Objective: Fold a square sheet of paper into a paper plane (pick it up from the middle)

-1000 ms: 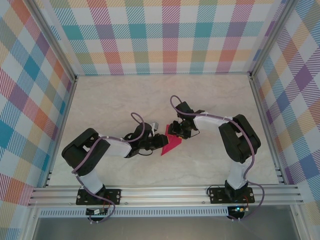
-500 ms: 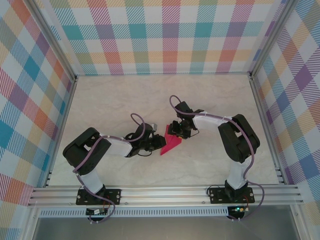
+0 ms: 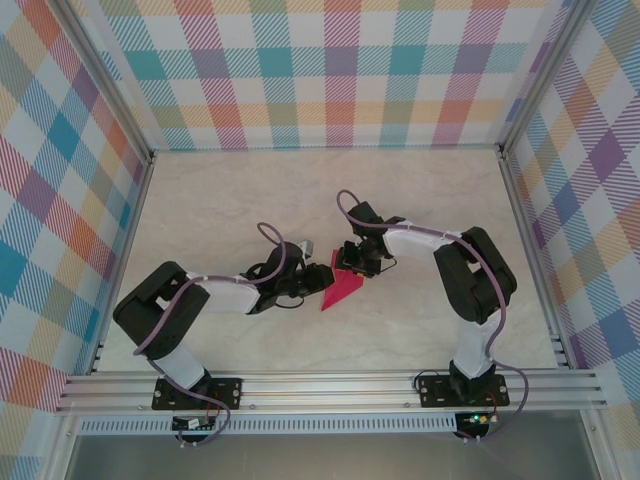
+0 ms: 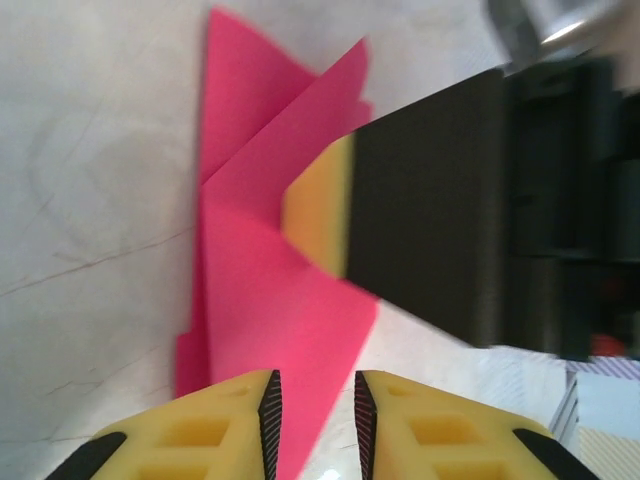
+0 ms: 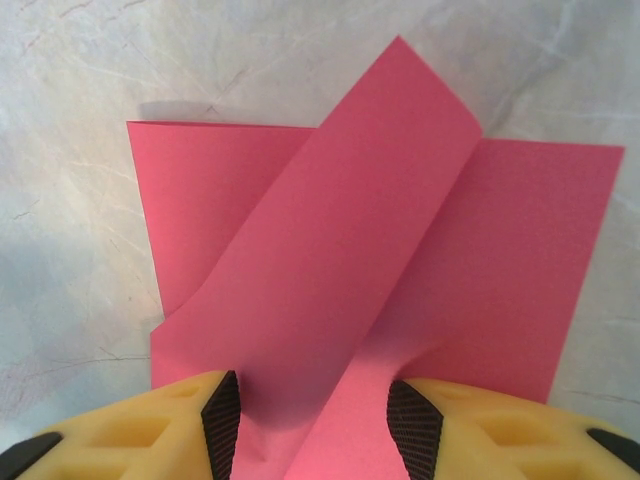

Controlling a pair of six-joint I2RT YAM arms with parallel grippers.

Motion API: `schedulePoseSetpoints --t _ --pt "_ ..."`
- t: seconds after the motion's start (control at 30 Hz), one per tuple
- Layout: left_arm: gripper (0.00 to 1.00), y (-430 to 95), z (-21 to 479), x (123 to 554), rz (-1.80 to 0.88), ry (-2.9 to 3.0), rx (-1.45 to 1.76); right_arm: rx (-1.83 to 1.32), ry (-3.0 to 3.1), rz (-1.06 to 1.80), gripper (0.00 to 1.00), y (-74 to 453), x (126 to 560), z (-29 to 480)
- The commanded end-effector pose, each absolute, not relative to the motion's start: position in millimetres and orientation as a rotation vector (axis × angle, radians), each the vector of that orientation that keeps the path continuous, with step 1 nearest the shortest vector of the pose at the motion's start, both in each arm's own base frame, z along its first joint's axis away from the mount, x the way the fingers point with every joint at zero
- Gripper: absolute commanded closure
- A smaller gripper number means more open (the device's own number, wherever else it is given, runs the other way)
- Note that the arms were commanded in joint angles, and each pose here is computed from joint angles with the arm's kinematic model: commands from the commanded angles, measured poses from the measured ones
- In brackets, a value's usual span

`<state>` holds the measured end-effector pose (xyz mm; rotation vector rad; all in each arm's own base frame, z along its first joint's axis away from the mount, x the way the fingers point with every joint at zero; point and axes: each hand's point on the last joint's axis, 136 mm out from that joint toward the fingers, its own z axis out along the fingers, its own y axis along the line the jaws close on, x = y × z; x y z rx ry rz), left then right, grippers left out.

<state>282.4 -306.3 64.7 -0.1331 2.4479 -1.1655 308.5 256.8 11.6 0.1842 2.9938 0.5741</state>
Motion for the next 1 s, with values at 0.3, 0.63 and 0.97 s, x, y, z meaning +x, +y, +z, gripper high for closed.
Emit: schedulePoseSetpoints --t 0.3,0.63,0.97 --pt "0.72 -319 69 282 -1.247 2.423 -0.089 0.235 3.201 0.144 0.53 202 262 -64" --pt "0.73 -319 47 277 -1.222 2.508 -0.098 0.235 3.204 0.156 0.54 204 261 -65" --pt "0.72 -318 38 272 -1.213 2.538 -0.114 0.232 3.214 0.163 0.53 205 261 -66"
